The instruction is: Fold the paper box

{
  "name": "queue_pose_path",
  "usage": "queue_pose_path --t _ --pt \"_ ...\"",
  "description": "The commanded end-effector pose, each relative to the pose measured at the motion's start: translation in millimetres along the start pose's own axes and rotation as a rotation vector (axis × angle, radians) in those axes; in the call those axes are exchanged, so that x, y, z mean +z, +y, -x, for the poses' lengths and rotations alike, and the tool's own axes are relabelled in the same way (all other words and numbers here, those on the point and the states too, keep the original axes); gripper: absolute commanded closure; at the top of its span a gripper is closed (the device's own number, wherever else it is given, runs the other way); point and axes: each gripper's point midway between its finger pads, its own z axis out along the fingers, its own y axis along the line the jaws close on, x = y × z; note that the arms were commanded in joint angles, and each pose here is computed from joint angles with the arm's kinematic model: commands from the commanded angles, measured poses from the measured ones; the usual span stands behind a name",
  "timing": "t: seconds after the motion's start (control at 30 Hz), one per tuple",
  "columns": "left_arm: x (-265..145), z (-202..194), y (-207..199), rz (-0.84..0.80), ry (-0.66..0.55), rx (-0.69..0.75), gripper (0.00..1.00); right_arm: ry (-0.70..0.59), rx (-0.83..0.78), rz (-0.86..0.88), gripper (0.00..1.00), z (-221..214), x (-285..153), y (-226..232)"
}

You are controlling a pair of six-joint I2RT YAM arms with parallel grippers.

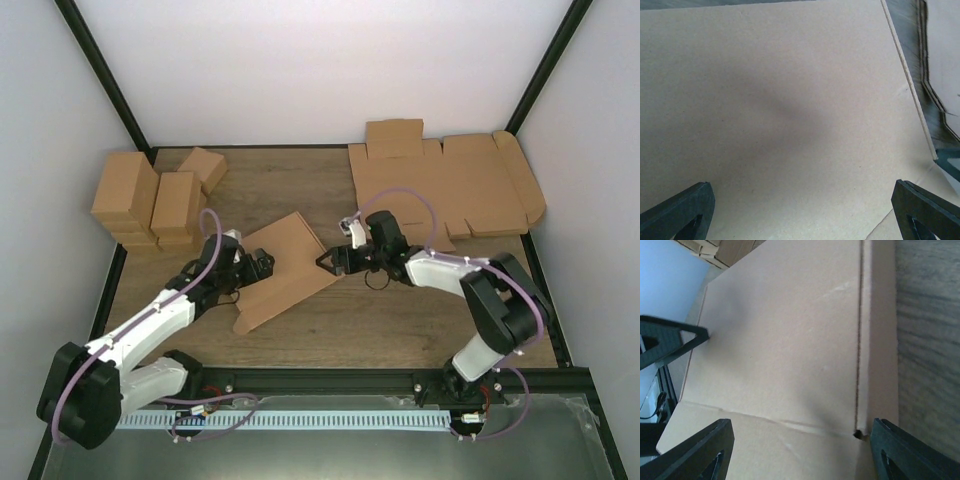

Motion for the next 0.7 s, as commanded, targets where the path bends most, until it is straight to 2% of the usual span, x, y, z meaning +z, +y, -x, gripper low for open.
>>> queue_pose_path --t 0.0,0.17,0.27,0.43,0.57,0.67 --pt "9.2 -3.3 -26.6 -0.132 0.048 0.076 0.00 -0.034 -0.018 0.007 0.22 -8.2 -24.1 16.2" --pt "14.1 -6.6 -50.3 -0.243 0.089 0.149 0.00 -0.059 -0.015 -0.050 0.22 -21.8 -47.0 14.7" --pt "12.3 -1.6 -57.4 -0.254 0.083 0.201 0.00 -0.097 -0.005 -0.129 0.22 -19.1 -58.0 5.8" --pt "-5.8 25.4 -53.1 -0.162 -0.025 0.265 0.00 -0.164 0.045 -0.226 0.22 -7.6 -68.7 -6.0" --pt "-28.1 38.9 -37.0 -0.082 -0.124 0.218 0.00 -0.200 0.069 -0.297 0.21 -0.4 -72.3 -17.4" --pt "-40.7 35.8 -19.1 -0.018 -0.142 0.174 0.00 -0.196 0.067 -0.321 0.21 2.5 -69.6 -22.9"
